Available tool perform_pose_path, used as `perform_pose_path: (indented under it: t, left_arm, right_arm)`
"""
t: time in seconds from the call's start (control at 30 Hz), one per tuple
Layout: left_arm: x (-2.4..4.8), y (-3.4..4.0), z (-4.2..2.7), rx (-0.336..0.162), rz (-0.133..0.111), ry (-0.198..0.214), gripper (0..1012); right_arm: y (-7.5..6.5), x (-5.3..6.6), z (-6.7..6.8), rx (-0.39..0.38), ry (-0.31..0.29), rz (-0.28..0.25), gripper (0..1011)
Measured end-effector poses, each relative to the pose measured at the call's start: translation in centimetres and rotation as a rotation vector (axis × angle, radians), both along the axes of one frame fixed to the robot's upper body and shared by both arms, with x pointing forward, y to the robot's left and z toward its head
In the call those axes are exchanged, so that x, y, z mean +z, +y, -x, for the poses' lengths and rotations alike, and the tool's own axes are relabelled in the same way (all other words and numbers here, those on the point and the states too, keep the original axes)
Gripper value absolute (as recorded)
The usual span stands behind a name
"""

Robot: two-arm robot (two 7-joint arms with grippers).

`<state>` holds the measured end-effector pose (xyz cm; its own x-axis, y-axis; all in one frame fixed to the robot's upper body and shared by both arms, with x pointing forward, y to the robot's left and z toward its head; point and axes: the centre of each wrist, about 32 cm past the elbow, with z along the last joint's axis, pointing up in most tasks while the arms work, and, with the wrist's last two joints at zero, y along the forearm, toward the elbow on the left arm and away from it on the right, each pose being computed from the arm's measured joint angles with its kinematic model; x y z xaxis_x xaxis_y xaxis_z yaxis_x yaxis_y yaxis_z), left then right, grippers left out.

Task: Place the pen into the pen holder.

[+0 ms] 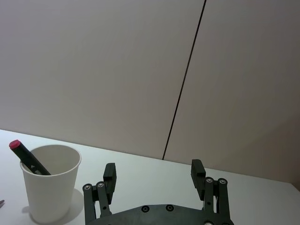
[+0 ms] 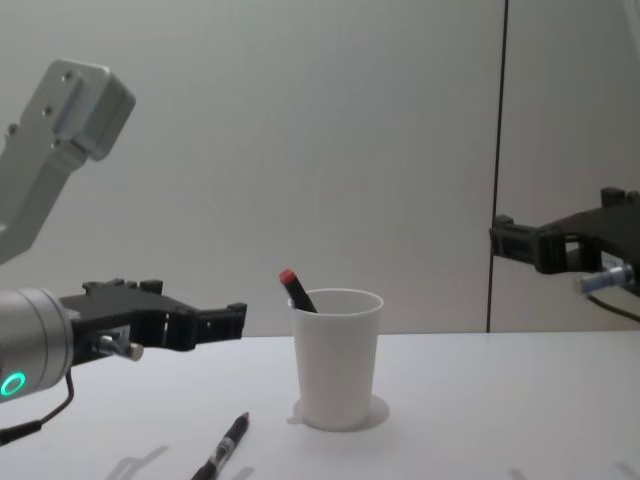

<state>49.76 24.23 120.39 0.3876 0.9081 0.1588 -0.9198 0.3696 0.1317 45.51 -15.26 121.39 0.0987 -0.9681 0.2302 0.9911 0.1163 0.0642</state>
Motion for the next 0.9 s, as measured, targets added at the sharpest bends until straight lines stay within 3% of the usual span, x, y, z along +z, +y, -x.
perform_pose_path:
  t: [0.3,0.57,0.9]
  left_arm:
    - [0.12,0.05,-0.21,0.008,-0.009,0.065,1000]
    - [0.40,-0.38,-0.17,0.052,-0.021,0.130,1000]
    - [0.41,-0.74,0.18,0.091,-0.006,0.155,1000]
  right_arm:
    - [0.00,0.00,0.00,0.000,0.000,0.000,1001]
    - [0.00,-0.01,0.00,0.000,0.000,0.000,1001]
    - [0.00,-0.01,0.00,0.000,0.000,0.000,1001]
